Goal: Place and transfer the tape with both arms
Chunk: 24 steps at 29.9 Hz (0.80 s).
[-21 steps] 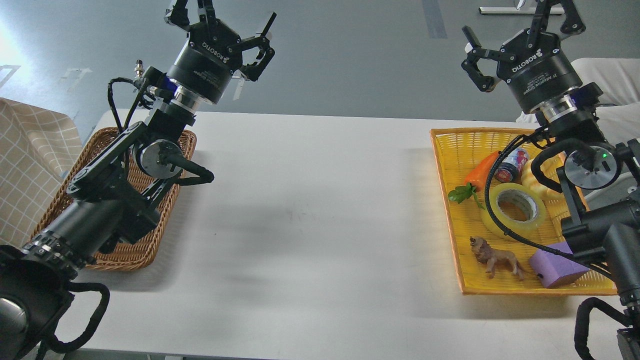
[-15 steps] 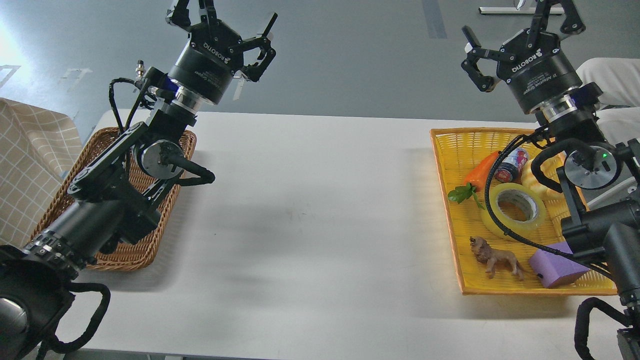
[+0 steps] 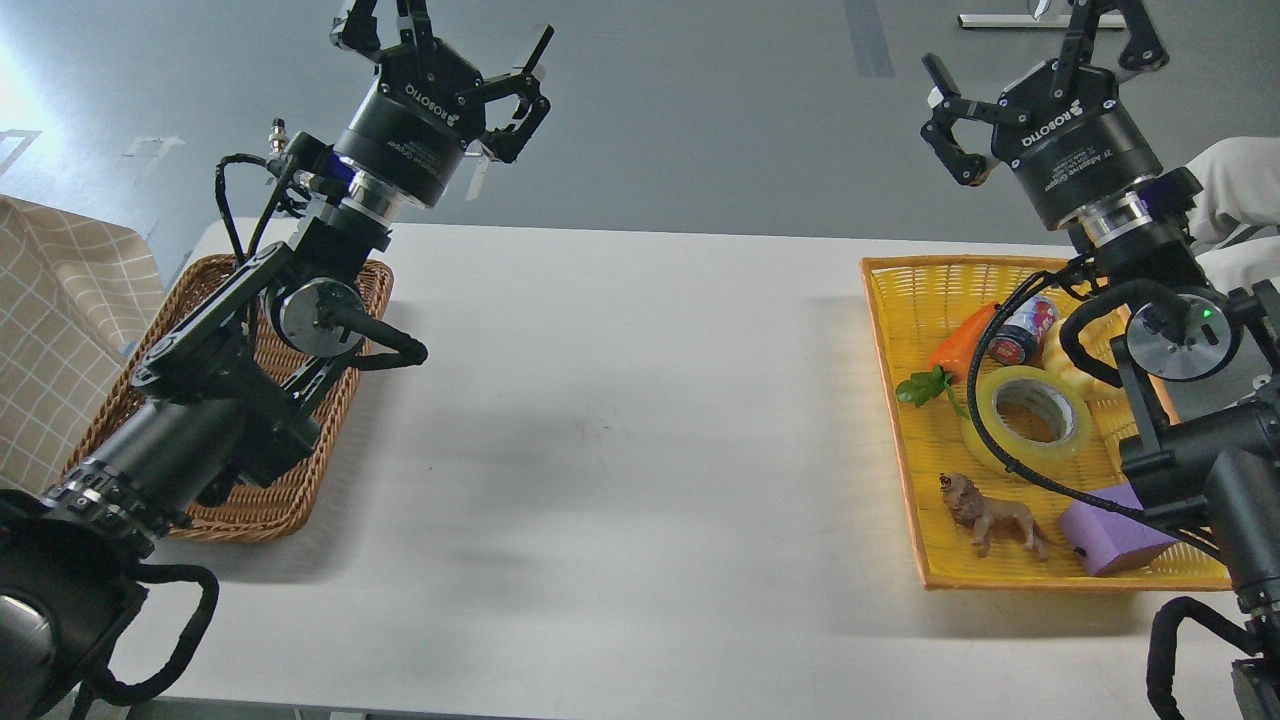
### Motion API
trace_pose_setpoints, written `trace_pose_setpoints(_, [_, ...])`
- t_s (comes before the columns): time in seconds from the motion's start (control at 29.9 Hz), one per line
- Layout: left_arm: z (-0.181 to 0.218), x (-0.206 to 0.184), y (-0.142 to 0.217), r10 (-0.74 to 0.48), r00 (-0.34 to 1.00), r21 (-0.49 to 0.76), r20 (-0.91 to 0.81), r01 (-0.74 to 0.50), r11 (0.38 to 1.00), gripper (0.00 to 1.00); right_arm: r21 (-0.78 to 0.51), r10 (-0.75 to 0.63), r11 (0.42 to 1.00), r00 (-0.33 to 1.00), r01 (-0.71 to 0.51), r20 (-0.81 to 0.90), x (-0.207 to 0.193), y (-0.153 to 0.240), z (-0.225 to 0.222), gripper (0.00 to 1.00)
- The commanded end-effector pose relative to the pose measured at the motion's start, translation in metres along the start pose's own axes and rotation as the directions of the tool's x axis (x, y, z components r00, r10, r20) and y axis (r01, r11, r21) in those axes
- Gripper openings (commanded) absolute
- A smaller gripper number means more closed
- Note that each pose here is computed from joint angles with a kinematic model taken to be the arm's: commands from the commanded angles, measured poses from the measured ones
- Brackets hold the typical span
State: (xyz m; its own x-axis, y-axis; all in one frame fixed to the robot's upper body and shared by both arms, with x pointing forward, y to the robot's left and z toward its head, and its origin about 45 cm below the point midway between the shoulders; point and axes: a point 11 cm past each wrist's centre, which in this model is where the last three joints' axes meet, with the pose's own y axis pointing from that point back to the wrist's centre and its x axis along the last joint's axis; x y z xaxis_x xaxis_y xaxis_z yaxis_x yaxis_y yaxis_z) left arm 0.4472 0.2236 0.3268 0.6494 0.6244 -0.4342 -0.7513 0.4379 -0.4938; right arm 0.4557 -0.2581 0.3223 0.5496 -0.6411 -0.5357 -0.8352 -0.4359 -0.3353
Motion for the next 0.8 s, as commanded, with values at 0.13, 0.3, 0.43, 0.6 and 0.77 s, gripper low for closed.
trace_pose_setpoints(0.13, [-0.0010,-0.0005,-0.0001,-0.001,1.000,0.003,0.000,0.001,1.000,0.98,0.003,0.002,1.000,1.000,-0.002,-0.002,0.0009,0.0005,-0.0018,1.00])
trace_pose_setpoints(0.3, [-0.0001,-0.0006,-0.0007,-0.001,1.000,0.000,-0.001,0.001,1.000,0.98,0.005,0.001,1.000,1.000,-0.001,-0.003,0.0004,0.0003,-0.0021,1.00])
trace_pose_setpoints(0.43, [-0.0004,-0.0012,-0.0006,-0.003,1.000,0.000,-0.002,0.003,1.000,0.98,0.004,0.002,1.000,1.000,-0.002,-0.002,0.0009,0.0005,-0.0019,1.00])
trace_pose_setpoints(0.6, [0.0001,-0.0020,-0.0013,-0.006,1.000,-0.001,-0.002,0.006,1.000,0.98,0.006,0.002,1.000,1.000,-0.002,-0.002,0.0010,0.0006,-0.0024,1.00])
trace_pose_setpoints(0.77, [0.0000,-0.0015,-0.0011,-0.004,1.000,0.000,-0.002,0.004,1.000,0.98,0.006,0.003,1.000,1.000,-0.003,-0.004,0.0013,0.0008,-0.0029,1.00])
